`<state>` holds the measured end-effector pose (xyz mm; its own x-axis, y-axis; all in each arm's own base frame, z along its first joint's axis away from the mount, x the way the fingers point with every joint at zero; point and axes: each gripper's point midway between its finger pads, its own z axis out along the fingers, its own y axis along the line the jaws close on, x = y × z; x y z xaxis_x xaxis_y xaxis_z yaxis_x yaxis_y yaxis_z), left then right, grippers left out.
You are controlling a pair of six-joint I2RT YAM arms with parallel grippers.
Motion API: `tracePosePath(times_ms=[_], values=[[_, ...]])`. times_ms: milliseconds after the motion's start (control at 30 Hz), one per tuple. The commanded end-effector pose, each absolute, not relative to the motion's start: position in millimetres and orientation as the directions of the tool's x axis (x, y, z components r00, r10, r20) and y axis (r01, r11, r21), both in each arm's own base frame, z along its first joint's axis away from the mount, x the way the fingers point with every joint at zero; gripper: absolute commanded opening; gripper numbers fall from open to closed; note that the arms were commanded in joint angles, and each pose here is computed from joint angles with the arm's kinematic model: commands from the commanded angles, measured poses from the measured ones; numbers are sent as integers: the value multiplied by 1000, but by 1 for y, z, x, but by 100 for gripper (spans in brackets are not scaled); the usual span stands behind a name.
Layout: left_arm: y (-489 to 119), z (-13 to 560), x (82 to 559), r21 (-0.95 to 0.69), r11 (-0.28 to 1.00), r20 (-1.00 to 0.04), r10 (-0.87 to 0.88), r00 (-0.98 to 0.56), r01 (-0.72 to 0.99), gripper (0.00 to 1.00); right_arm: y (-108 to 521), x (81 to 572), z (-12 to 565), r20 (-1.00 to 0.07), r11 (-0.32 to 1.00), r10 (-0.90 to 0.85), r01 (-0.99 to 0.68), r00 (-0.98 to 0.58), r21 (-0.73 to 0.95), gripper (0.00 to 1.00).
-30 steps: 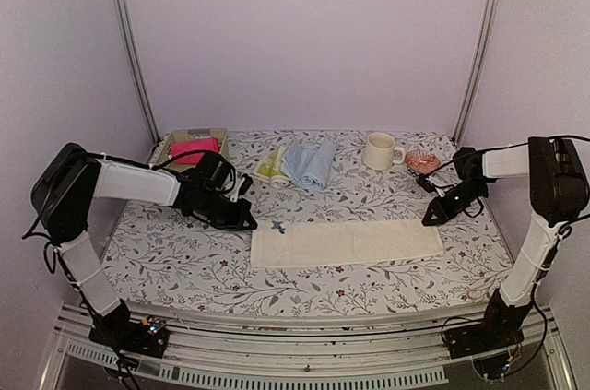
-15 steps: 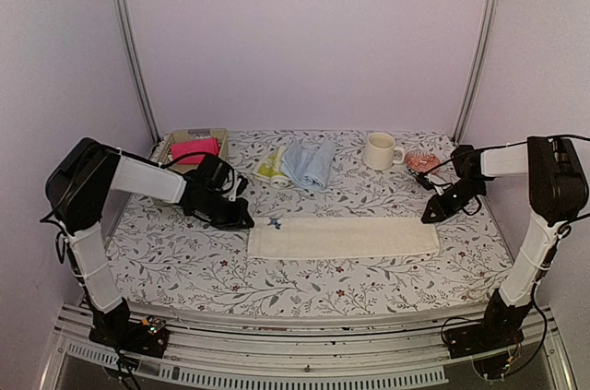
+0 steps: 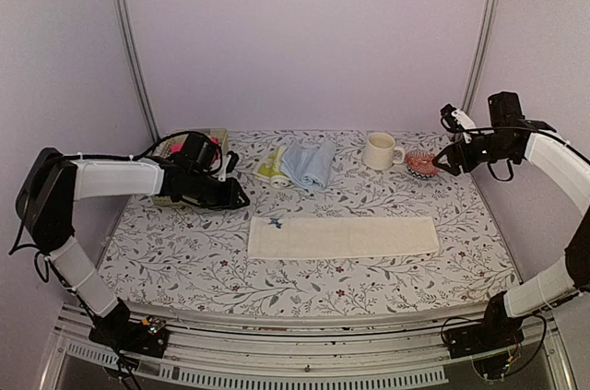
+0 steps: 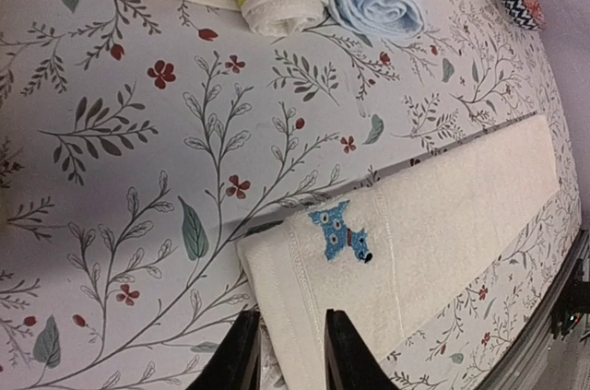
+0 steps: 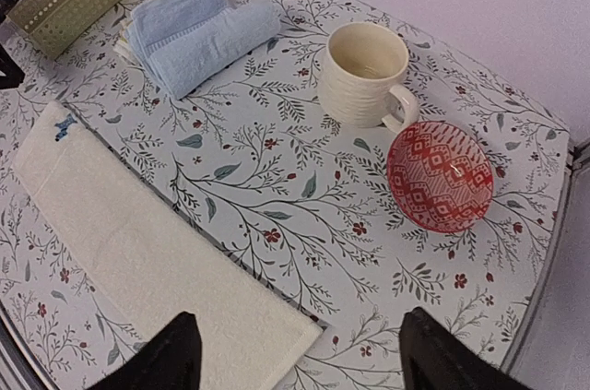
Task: Roll the towels
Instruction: Move the towel to the center of the board, then rotate the towel at the center of the board.
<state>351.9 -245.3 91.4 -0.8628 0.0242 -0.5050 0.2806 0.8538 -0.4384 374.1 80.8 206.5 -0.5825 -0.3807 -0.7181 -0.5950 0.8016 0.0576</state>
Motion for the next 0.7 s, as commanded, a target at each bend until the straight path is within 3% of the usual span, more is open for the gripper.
tracePosePath(times_ms=[0, 133, 267, 367, 500, 667], values=[[-269, 94, 342, -425, 816, -531, 125, -838, 391, 23, 58, 372, 207, -734, 880, -333, -474, -592, -18, 100], [-304, 89, 322, -432, 744, -548, 232, -804, 509, 15, 75, 349, 170, -641, 824, -362, -554, -676, 119, 98], [-320, 69, 308, -422, 717, -527, 304, -794, 554, 11, 90, 325, 135, -543, 756, -405, -603, -736, 253, 56], [-316, 52, 304, -403, 736, -500, 321, -804, 544, 8, 90, 308, 100, -430, 750, -437, -584, -790, 312, 39], [-302, 29, 299, -364, 782, -447, 331, -831, 506, 5, 83, 290, 61, -296, 762, -470, -552, -831, 340, 29], [-295, 15, 284, -371, 792, -401, 335, -853, 485, 4, 71, 282, 26, -172, 793, -485, -514, -857, 326, 27]])
